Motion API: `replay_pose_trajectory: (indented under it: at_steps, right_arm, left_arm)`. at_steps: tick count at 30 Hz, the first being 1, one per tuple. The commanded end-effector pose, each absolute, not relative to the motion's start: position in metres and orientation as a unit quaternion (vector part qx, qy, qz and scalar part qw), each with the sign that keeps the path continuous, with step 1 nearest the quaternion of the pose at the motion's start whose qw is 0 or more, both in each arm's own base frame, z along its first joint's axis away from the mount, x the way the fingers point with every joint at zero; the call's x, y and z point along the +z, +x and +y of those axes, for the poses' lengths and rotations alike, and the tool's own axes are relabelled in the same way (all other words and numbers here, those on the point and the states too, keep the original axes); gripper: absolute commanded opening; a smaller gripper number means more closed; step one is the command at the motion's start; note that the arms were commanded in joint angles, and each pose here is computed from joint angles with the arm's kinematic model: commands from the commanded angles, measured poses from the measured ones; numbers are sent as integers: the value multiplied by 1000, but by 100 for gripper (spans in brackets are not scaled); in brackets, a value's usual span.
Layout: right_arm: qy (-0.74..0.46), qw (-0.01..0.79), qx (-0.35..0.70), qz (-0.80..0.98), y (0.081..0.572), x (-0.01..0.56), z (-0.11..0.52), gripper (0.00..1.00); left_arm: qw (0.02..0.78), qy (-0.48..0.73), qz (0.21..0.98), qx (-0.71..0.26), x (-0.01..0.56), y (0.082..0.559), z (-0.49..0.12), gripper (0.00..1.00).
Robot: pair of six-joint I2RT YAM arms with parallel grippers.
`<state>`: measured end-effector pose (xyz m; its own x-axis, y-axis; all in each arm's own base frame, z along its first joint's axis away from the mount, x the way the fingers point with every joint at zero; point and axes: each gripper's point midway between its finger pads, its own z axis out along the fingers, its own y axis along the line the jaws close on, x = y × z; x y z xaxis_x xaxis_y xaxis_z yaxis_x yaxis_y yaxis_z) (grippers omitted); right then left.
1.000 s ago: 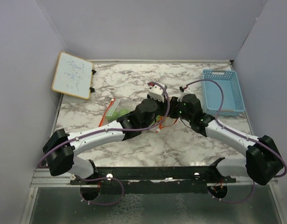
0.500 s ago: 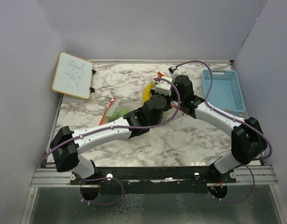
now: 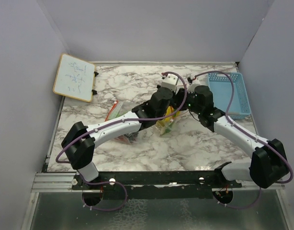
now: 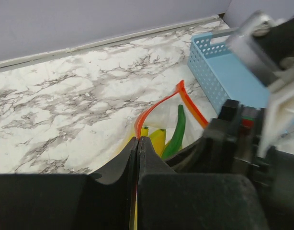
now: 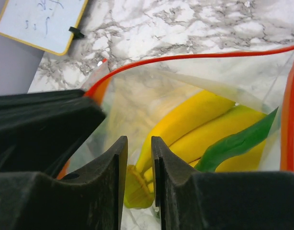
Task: Open the zip-top bag and remove the fake food
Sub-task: Open the zipper of the food storage bag at the center of the board.
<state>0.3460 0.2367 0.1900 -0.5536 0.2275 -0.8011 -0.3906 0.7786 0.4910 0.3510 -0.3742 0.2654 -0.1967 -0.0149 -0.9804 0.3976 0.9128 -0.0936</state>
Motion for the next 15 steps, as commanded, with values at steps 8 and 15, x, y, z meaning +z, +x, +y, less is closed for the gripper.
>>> replay_pose_trajectory:
  at_steps: [8,15]
  right_arm:
    - [-126,447,387,796,300,199,315,29]
    - [-189,420,435,773,264,210,406,30]
  left_arm:
    - [615,77,763,-184,273,352,-329,0]
    - [627,44,758,-174,300,316,-269,0]
